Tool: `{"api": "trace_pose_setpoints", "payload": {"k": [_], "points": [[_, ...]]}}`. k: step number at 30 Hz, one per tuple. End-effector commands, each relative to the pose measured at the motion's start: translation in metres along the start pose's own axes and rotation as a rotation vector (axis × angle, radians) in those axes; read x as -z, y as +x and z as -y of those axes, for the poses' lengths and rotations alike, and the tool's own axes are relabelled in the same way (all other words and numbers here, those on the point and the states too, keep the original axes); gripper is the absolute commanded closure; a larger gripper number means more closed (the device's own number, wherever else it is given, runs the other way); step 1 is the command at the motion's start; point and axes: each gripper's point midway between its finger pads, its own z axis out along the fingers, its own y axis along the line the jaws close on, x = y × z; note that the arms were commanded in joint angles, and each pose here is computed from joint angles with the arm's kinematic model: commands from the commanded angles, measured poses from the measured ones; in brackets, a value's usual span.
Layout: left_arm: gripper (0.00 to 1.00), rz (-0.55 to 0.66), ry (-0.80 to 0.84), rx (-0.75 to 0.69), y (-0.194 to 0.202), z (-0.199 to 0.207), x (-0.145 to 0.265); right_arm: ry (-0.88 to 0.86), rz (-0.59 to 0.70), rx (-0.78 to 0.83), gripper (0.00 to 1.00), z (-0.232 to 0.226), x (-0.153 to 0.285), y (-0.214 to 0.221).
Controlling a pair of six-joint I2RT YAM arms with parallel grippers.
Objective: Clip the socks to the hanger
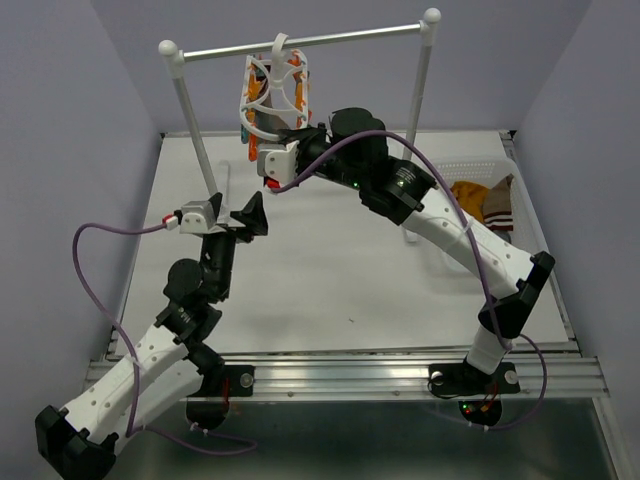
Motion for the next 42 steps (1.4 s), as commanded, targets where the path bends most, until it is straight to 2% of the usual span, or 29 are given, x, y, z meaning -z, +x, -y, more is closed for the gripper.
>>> {"api": "trace_pose_setpoints", "payload": {"k": [1,2,5,8,13,14,19,22,23,26,29,37,42], "points": [[0.01,0.125,0.06,-0.05,-0.027,0.006,0.003,0.14,0.005,-0.021,0.99,0.039,0.008,-0.013],[0.01,0.118,0.136,-0.136,-0.024,0.018,0.001,0.139,0.01,-0.017,0.99,0.04,0.009,-0.014],[0.01,0.116,0.257,-0.218,-0.015,0.039,-0.005,0.126,0.012,-0.011,0.99,0.039,0.011,-0.015],[0.01,0.12,0.45,-0.268,-0.026,0.07,-0.006,0.122,0.017,-0.008,0.99,0.039,0.012,-0.016],[0.01,0.188,0.46,-0.351,-0.043,0.061,-0.017,0.125,0.012,-0.019,0.99,0.039,0.012,-0.016],[0.01,0.199,0.504,-0.37,-0.045,0.066,-0.015,0.122,0.009,-0.019,0.99,0.038,0.012,-0.015],[0.01,0.246,0.567,-0.357,-0.062,0.062,-0.023,0.127,0.011,-0.017,0.99,0.04,0.014,-0.016],[0.01,0.219,0.661,-0.37,-0.061,0.059,-0.032,0.125,0.014,-0.018,0.99,0.04,0.014,-0.016],[0.01,0.215,0.755,-0.385,-0.064,0.065,-0.028,0.131,0.013,-0.017,0.99,0.042,0.015,-0.016],[0.01,0.185,0.872,-0.403,-0.061,0.067,-0.032,0.137,0.002,-0.016,0.99,0.043,0.013,-0.015],[0.01,0.178,0.93,-0.413,-0.062,0.068,-0.034,0.135,0.0,-0.013,0.99,0.042,0.011,-0.014],[0.02,0.162,0.949,-0.407,-0.062,0.065,-0.049,0.153,-0.034,-0.022,0.99,0.045,0.005,-0.007],[0.03,0.201,0.953,-0.418,-0.07,0.068,-0.048,0.153,-0.028,-0.034,0.99,0.044,0.004,-0.008]]}}
